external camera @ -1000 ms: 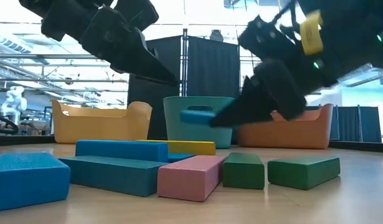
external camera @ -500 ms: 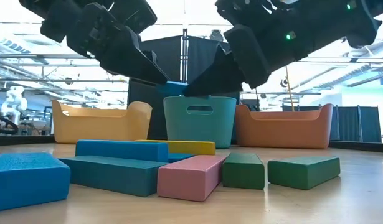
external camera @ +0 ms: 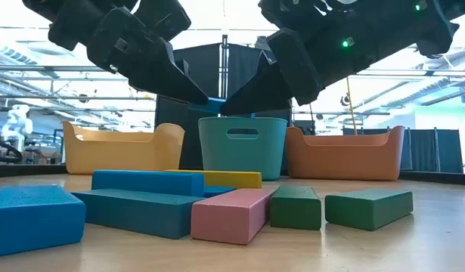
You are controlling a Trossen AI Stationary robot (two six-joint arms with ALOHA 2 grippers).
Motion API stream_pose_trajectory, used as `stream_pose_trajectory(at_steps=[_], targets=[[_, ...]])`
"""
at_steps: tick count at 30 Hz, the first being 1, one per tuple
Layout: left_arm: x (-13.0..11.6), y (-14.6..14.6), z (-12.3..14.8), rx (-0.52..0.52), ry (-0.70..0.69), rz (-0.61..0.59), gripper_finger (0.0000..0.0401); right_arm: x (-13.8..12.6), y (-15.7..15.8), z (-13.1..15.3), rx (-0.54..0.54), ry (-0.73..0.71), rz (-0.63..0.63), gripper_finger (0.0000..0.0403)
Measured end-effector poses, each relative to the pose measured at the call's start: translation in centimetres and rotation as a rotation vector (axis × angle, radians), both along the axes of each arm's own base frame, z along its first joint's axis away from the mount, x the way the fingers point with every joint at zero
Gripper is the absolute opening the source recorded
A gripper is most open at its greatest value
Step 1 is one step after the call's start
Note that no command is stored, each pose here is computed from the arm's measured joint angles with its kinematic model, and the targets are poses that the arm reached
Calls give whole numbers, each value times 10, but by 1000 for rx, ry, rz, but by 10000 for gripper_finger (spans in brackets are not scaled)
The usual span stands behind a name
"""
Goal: Sort blocks by size
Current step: Put the blue rectangle block into the yellow bin
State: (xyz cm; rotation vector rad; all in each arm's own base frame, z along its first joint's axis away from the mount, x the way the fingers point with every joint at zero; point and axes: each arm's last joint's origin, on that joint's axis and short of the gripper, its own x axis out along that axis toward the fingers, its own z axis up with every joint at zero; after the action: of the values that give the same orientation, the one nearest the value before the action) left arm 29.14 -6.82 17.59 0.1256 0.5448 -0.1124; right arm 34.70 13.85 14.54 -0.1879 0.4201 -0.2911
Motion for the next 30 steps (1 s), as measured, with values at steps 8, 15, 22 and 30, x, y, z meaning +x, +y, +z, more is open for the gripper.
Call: stream_pose_trajectory(at_steps=[8,15,22,30], targets=[[0,0,0,13,-1,-9,87,0,0,0,4,-1,6,98],[-2,3,9,62,-42,93,82,0,-3,2,-39,-18,-77,151],[-18,12,26,90,-22,207,81,-14,0,9,-64,65,-95,221],[-47,28,48,125,21,405,80,-29,8,11,103,248,122,246]])
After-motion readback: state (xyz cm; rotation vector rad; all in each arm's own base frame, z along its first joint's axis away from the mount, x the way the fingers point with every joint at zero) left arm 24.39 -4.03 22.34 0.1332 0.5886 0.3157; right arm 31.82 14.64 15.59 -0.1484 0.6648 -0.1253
